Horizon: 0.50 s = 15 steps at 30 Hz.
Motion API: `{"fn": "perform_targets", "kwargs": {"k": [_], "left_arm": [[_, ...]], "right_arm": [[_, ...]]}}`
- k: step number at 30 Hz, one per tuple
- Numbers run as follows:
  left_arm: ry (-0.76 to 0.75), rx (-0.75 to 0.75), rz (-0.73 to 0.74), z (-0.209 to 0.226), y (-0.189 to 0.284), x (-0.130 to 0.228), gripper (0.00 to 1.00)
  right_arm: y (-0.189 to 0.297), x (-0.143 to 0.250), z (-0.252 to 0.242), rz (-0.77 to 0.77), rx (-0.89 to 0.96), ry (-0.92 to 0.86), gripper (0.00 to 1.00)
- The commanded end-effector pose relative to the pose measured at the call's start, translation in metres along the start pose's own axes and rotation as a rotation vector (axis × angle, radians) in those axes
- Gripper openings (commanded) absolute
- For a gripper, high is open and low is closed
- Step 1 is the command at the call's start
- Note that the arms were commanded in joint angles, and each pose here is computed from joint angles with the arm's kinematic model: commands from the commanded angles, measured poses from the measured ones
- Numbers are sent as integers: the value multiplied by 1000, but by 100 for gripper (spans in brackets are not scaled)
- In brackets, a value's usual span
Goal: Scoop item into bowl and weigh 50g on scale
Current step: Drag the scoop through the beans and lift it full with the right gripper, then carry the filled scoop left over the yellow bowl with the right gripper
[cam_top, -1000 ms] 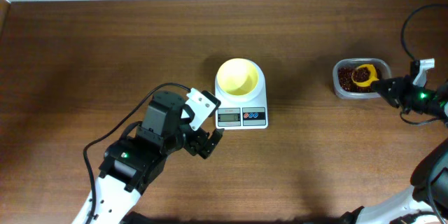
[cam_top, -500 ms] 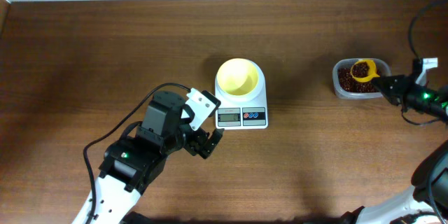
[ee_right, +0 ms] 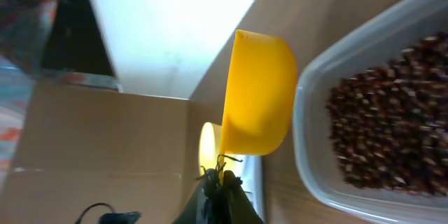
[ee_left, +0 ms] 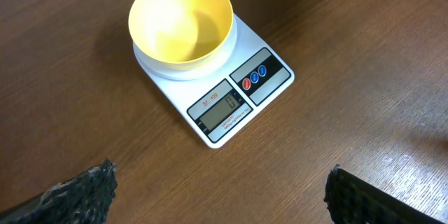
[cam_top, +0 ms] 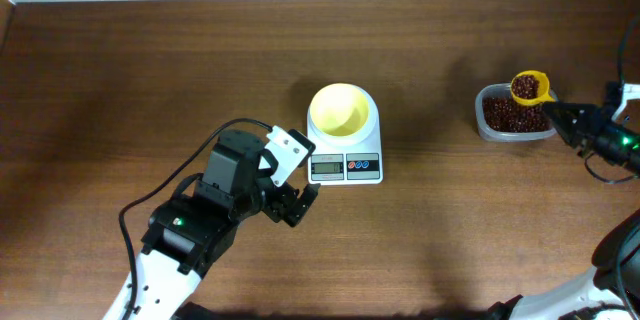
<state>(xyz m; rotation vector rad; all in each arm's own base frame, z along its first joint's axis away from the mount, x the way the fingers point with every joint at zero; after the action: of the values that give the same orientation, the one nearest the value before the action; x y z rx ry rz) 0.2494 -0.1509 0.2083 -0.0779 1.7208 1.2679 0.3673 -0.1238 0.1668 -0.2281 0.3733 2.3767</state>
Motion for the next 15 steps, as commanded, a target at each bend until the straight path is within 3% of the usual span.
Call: {"fn": "perform_targets", "kwargs": {"k": [1, 15], "left_arm": [[-18, 18, 6, -4, -2, 3, 99], [-18, 18, 6, -4, -2, 3, 99]], "right_arm": [[1, 0, 15, -8, -120, -1, 4], [2, 1, 25, -3, -191, -76, 4]]}}
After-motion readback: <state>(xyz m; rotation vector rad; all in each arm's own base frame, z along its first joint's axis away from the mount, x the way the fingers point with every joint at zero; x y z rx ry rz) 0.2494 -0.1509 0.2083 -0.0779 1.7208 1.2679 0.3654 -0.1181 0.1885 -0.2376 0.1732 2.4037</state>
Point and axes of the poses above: each gripper's point midway between its finger pads, its own y axis back along the fingers, its own z axis along the line the jaws close on, x = y × z, the point moved 2 cm from there along y, back along the fingers, and after that the axes turned 1 degree about y, right-handed, at the moved point
